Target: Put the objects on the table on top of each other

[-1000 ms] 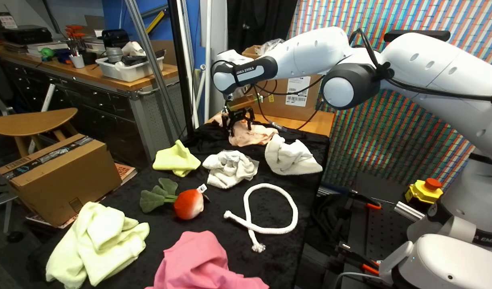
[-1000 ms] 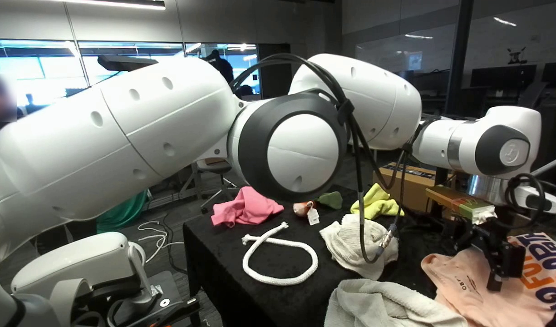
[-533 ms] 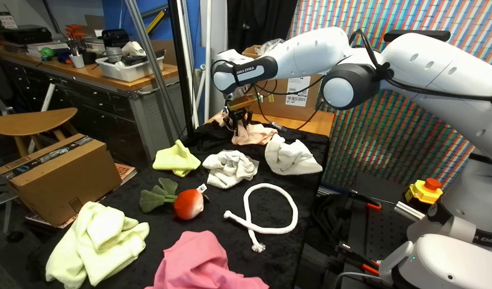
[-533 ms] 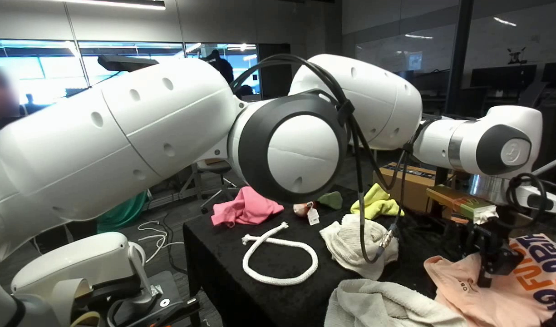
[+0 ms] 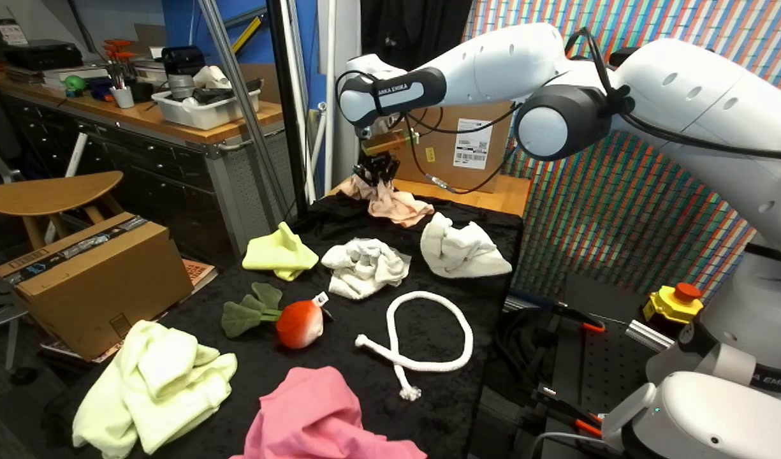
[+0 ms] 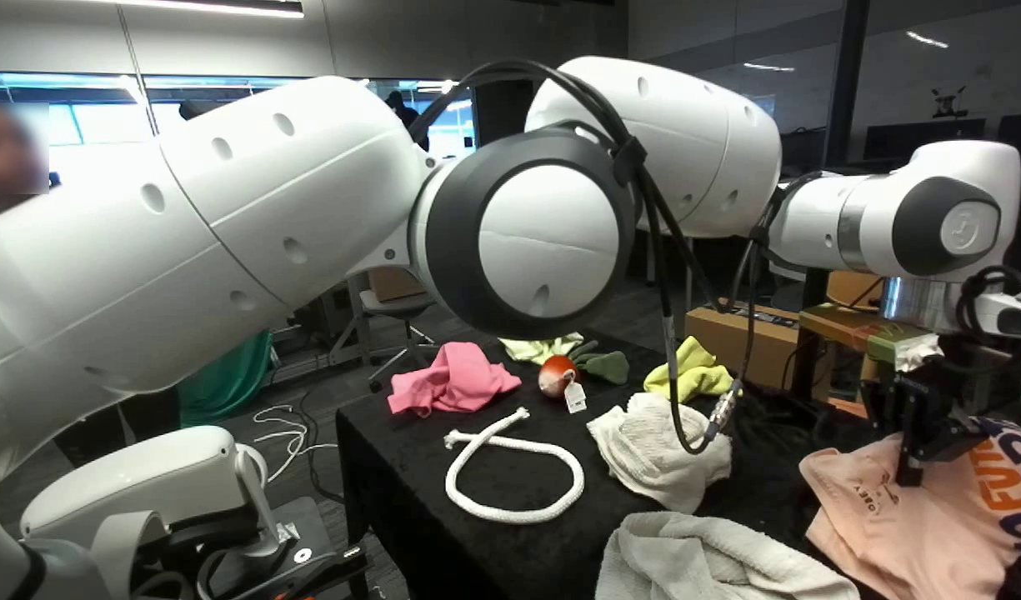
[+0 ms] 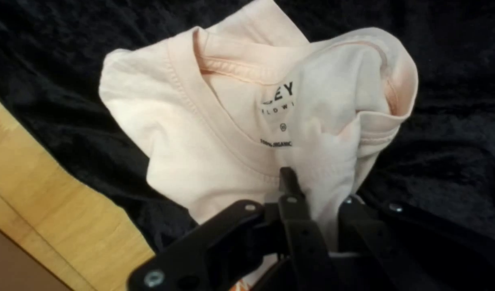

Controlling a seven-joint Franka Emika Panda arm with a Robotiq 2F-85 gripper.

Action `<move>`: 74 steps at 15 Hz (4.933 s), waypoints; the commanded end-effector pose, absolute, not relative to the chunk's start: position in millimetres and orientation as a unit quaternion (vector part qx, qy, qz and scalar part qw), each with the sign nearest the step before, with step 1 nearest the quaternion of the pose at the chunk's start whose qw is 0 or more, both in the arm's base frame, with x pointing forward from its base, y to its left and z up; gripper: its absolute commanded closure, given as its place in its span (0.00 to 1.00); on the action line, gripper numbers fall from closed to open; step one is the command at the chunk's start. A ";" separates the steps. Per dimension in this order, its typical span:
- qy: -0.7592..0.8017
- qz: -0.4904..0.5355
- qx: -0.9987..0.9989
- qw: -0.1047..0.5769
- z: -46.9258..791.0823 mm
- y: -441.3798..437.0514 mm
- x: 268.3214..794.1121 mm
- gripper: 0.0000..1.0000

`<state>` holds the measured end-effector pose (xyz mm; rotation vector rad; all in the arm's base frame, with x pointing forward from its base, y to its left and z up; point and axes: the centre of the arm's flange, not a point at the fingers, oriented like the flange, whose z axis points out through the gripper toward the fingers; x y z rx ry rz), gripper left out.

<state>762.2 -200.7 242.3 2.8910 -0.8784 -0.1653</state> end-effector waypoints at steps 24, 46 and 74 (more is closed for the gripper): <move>0.056 -0.052 0.997 0.032 619.3 -59.8 583.0 0.97; 0.328 -0.168 0.926 0.079 545.0 146.9 575.0 0.97; 0.193 -0.177 0.963 0.069 500.0 114.3 580.2 0.26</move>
